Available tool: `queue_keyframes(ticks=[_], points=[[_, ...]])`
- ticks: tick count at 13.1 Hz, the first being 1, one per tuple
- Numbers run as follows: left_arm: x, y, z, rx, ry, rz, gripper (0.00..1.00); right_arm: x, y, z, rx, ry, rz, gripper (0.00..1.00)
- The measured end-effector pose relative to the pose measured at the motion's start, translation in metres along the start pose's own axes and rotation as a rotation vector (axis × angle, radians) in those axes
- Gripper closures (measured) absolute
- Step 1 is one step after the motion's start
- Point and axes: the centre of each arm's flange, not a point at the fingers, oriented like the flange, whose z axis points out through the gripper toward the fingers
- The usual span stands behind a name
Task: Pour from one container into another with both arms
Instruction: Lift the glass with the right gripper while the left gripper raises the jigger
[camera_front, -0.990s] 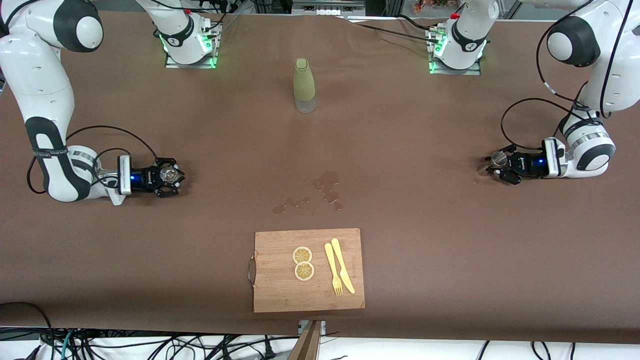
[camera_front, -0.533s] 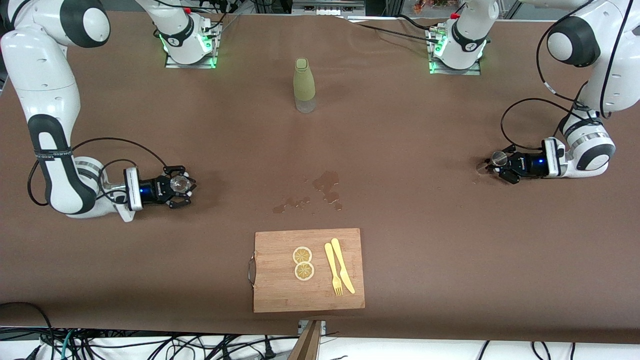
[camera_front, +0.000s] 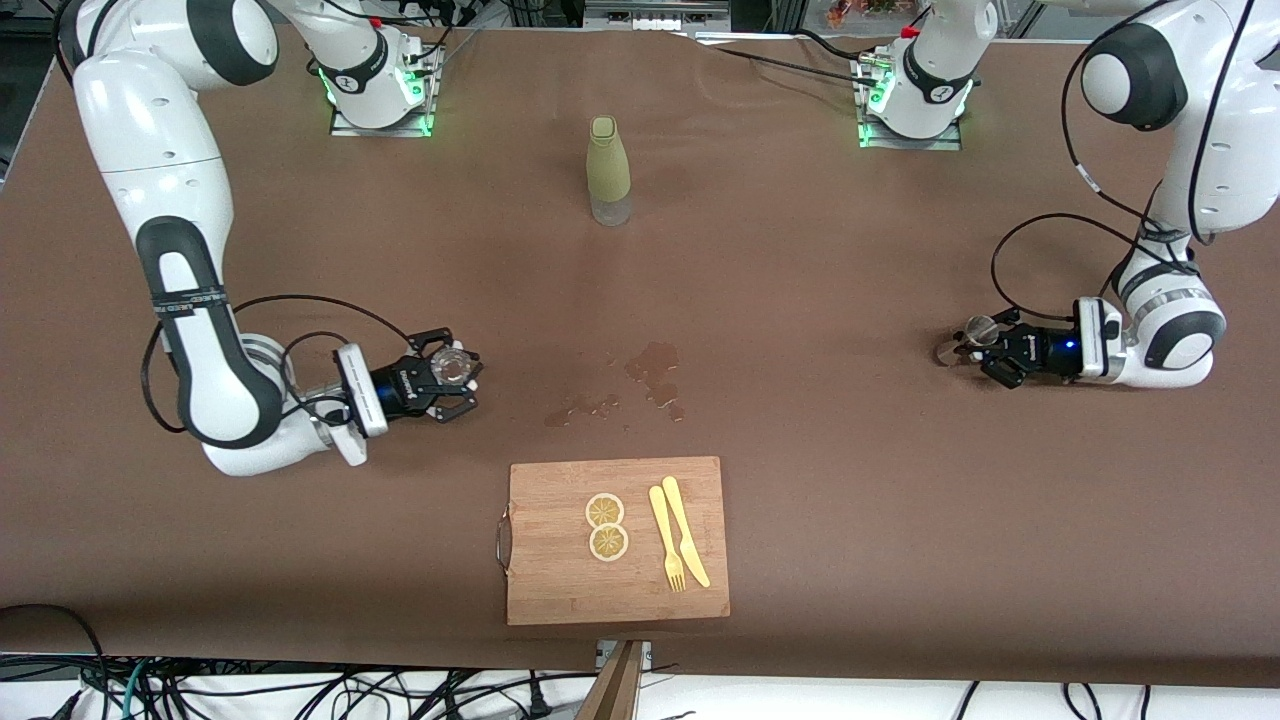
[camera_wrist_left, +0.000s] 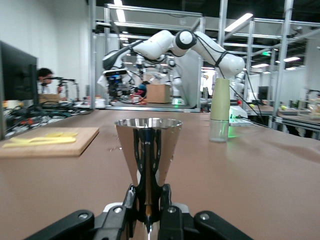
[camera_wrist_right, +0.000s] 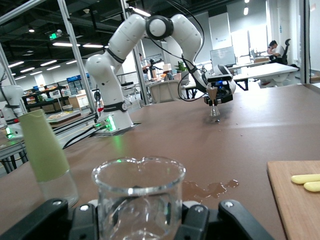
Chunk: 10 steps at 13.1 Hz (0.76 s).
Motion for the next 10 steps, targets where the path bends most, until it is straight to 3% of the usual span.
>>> queue_keyframes(ticks=[5,10], points=[[0.023,-0.081,0.155,-0.006,-0.034,-0.023,0.79,0.075,0.032,0.045,-0.170,-0.138,0.113,0.86],[0.028,-0.104,0.311,0.042,-0.027,-0.097,0.79,0.123,0.046,0.111,-0.301,-0.204,0.139,0.86]])
